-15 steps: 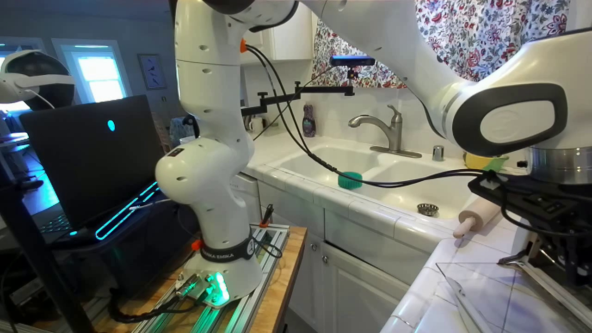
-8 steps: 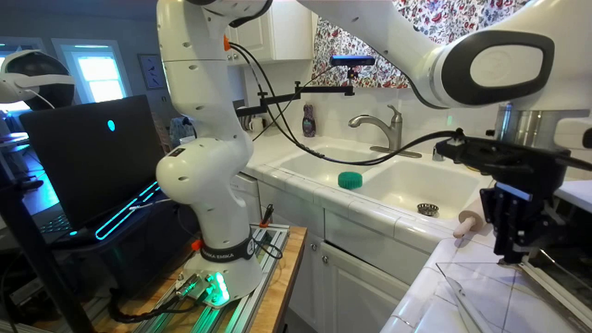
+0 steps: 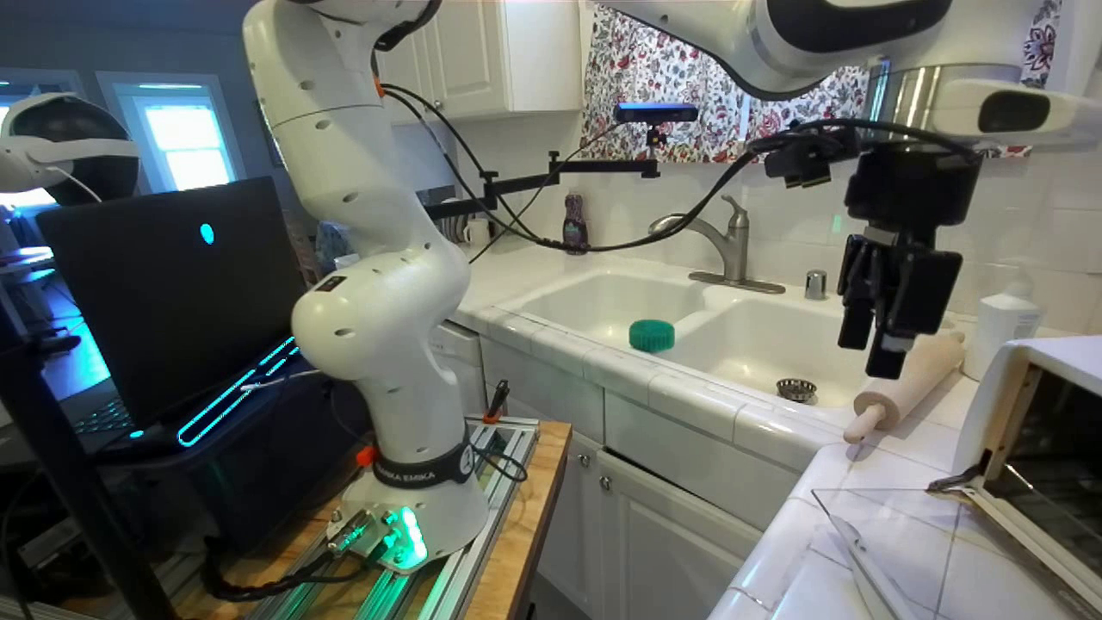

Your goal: Put the right black pot in the oven grill

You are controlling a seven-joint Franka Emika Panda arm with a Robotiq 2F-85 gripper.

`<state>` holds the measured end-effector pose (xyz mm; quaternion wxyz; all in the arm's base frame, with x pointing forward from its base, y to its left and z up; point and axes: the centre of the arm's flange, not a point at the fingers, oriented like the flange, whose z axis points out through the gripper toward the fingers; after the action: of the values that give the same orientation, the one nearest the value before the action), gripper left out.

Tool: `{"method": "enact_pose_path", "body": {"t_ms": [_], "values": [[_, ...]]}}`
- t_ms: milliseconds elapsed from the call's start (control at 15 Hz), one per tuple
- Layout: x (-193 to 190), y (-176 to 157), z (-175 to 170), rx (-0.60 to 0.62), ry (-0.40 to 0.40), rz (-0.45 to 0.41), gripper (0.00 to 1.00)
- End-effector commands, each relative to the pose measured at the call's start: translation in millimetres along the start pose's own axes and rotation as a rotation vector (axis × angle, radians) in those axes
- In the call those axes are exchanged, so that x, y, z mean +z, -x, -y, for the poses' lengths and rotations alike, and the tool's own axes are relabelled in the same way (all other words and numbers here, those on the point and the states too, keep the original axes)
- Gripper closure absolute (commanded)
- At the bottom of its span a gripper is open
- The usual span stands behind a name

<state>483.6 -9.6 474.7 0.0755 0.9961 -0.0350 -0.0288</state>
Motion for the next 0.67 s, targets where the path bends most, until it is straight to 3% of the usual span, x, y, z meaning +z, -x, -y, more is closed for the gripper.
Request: {"method": "enact_pose_path", "body": {"t_ms": [0,200,600], "values": [[-32.6,20.3,2.9,0.139,-0.038,-0.038,0.00],[-50.9,27.8,-4.1,0.173,-0.032,-0.087,0.00],[-51.9,23.0,-11.6,0.177,-0.025,-0.095,0.00]]}}
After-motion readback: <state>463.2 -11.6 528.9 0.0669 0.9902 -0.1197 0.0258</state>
